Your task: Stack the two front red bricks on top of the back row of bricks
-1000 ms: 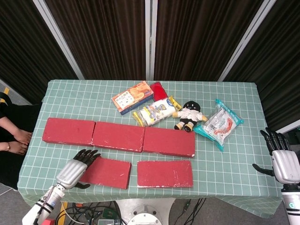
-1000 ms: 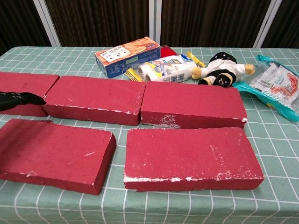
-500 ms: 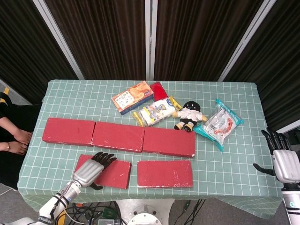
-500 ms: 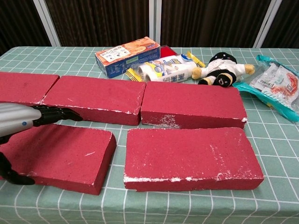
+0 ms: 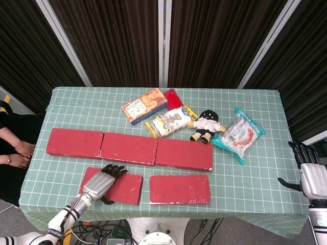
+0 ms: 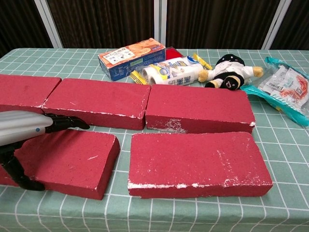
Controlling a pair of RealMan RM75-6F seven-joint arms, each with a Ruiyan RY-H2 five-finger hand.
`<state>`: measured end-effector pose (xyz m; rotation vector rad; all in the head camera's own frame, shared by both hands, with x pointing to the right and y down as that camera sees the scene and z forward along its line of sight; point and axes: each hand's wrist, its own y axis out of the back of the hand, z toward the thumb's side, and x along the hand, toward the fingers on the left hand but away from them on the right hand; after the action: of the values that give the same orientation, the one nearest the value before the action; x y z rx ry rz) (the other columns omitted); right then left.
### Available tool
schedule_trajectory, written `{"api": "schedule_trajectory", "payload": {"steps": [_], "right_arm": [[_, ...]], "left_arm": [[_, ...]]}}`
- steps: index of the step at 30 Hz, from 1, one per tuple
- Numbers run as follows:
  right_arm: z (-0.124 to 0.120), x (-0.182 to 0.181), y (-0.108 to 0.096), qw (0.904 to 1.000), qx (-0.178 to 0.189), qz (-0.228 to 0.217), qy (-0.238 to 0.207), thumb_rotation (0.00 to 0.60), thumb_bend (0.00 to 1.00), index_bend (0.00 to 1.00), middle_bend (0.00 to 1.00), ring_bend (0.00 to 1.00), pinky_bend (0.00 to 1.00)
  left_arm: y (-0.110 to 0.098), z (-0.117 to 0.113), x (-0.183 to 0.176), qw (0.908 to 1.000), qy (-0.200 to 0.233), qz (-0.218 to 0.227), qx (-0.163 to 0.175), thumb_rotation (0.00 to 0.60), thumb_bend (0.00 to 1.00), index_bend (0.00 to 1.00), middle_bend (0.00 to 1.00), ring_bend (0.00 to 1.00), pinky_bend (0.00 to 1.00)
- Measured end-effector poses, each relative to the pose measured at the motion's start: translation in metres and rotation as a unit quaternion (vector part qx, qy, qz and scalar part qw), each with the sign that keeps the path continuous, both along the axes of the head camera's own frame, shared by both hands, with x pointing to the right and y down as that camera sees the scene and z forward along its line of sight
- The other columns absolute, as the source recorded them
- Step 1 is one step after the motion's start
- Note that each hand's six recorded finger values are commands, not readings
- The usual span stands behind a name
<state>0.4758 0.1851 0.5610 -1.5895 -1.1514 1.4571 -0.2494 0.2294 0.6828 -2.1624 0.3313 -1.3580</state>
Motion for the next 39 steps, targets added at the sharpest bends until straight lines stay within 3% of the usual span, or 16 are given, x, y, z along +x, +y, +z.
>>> {"api": "schedule_trajectory", "payload": {"steps": [12, 16, 22, 29, 35, 39], "right_arm": [[0.001, -0.001, -0.002, 1.0, -0.001, 0.001, -0.001, 0.6, 0.0, 0.0, 0.0, 0.0, 0.0], [0.002, 0.001, -0.001, 1.0, -0.002, 0.004, -0.001, 0.6, 0.0, 0.0, 0.0, 0.0, 0.0], [0.002, 0.002, -0.001, 1.0, -0.001, 0.007, -0.001, 0.6, 0.0, 0.0, 0.0, 0.0, 0.0], [0.001, 0.005, -0.001, 1.0, 0.001, 0.01, -0.001, 0.6, 0.0, 0.0, 0.0, 0.0, 0.0], [-0.001, 0.006, -0.003, 0.9999, 0.004, 0.011, -0.001, 0.6, 0.0, 0.0, 0.0, 0.0, 0.0], [-0.004, 0.004, -0.005, 0.9999, 0.007, 0.008, -0.002, 0.6, 0.0, 0.0, 0.0, 0.0, 0.0]], "left_arm": [[0.0, 0.001, -0.002, 0.9999, -0.001, 0.005, 0.011, 0.6, 0.0, 0.06, 0.16, 0.0, 0.0], [-0.001, 0.0, -0.002, 0.9998, 0.001, 0.005, 0.018, 0.6, 0.03, 0.08, 0.18, 0.0, 0.0], [-0.003, -0.005, -0.002, 0.9995, 0.003, 0.002, 0.031, 0.6, 0.06, 0.23, 0.19, 0.0, 0.0], [-0.008, -0.023, -0.005, 0.9988, 0.006, -0.004, 0.048, 0.6, 0.06, 0.24, 0.2, 0.0, 0.0], [-0.031, -0.044, -0.019, 0.9972, 0.003, -0.026, 0.07, 0.6, 0.06, 0.24, 0.2, 0.0, 0.0], [-0.065, -0.055, -0.026, 0.9948, 0.009, -0.047, 0.09, 0.6, 0.06, 0.24, 0.2, 0.0, 0.0]]}}
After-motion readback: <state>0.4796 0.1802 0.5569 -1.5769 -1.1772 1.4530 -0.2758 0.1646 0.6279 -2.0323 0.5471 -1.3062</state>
